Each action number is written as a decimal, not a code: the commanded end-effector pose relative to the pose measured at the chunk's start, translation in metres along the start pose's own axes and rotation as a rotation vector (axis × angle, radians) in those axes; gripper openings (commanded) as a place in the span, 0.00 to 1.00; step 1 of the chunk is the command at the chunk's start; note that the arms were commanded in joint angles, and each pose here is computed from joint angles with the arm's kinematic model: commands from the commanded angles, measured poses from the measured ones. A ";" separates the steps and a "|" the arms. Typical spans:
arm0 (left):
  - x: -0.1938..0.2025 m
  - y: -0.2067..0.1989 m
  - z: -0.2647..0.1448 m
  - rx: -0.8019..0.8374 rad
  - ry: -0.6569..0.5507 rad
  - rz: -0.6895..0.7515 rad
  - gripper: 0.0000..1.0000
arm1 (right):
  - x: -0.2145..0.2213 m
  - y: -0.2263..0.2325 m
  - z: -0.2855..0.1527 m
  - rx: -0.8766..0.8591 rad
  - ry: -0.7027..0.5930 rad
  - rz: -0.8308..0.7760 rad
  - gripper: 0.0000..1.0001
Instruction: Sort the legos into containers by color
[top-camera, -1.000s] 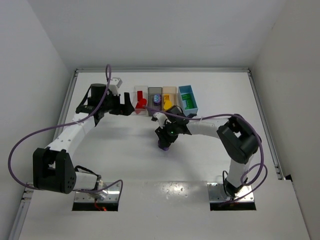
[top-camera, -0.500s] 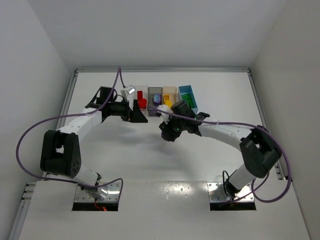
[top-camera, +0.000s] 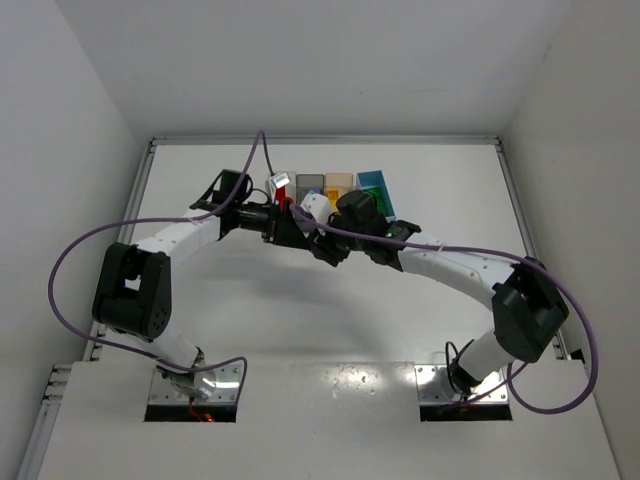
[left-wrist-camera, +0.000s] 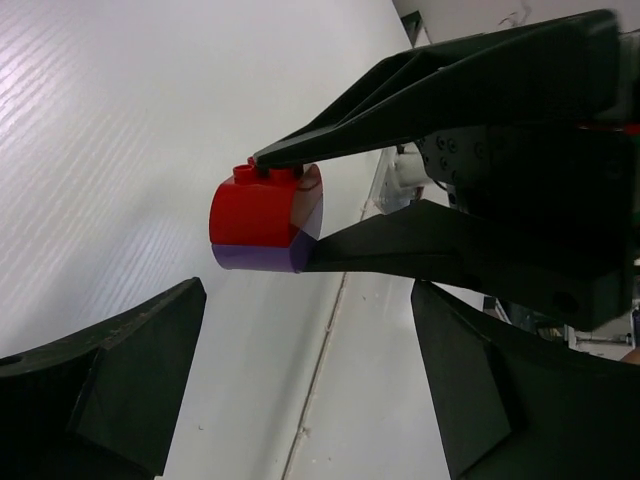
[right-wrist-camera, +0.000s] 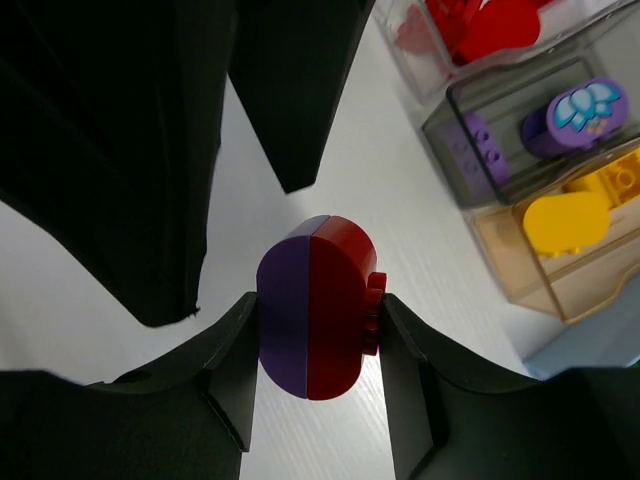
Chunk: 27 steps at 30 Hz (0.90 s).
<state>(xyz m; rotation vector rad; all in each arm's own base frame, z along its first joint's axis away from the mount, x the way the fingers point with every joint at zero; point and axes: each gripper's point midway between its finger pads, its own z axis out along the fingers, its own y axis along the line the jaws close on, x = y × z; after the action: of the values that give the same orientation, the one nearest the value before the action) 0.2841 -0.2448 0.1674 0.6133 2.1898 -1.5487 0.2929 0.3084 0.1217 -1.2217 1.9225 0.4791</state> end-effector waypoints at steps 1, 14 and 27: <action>-0.009 -0.015 0.002 0.060 -0.004 0.053 0.90 | -0.052 -0.012 -0.009 0.059 -0.134 -0.054 0.15; -0.007 -0.012 0.001 0.042 -0.009 0.082 0.72 | -0.078 -0.012 -0.007 0.053 -0.179 -0.048 0.15; -0.017 -0.016 -0.014 0.078 -0.039 0.087 0.72 | -0.040 -0.002 -0.014 0.027 -0.123 -0.032 0.15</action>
<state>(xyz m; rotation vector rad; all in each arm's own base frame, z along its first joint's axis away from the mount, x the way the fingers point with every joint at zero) 0.2843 -0.2394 0.1725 0.6136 2.1631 -1.5866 0.3011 0.3234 0.1514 -1.1995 1.8333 0.4805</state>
